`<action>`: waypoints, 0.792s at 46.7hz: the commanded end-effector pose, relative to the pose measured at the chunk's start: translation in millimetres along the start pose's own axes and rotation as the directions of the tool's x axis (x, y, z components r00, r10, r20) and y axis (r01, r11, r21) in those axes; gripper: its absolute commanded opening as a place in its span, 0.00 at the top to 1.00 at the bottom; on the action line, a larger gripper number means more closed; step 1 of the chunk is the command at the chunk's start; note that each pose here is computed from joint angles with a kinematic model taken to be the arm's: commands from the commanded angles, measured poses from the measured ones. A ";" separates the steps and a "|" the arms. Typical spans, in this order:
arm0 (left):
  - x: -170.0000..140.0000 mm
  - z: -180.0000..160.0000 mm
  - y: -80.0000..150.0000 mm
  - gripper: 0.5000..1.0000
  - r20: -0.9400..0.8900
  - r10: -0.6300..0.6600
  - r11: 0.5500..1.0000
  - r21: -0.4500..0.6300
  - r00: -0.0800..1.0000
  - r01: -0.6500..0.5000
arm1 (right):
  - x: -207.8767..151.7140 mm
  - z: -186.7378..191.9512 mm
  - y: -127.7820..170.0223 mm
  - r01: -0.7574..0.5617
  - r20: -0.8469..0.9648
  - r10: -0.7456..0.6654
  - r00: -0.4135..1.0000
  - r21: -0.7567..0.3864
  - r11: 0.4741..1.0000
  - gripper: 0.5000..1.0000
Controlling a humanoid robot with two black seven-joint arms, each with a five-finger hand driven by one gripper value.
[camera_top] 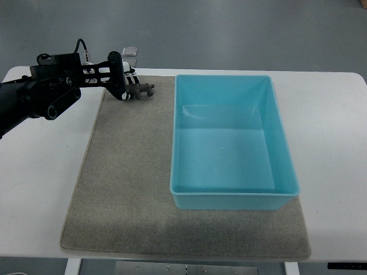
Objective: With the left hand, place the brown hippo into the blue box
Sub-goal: 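Lower the left hand over the hippo and close fingers around it, then lift the hippo with the left hand and carry it over the blue box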
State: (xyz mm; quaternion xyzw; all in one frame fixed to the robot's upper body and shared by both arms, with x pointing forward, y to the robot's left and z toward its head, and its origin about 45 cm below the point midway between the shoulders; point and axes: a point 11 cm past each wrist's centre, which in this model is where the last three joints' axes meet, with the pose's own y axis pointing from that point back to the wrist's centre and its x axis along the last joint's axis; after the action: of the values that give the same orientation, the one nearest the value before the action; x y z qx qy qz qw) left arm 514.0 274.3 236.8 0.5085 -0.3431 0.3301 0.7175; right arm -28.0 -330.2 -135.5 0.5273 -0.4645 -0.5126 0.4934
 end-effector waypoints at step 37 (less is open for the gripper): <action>43.0 -1.7 39.8 1.00 -0.007 0.045 0.995 -0.091 0.999 -0.046 | -0.2 0.0 0.0 0.001 0.000 -0.001 1.000 0.000 1.000 0.13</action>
State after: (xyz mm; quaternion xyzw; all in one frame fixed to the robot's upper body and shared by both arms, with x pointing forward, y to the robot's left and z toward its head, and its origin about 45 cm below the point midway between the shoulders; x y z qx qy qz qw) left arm 507.8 294.6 279.9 0.4765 -0.3586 0.3375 0.7283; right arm -28.2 -330.3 -135.5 0.5272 -0.4646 -0.5126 0.4934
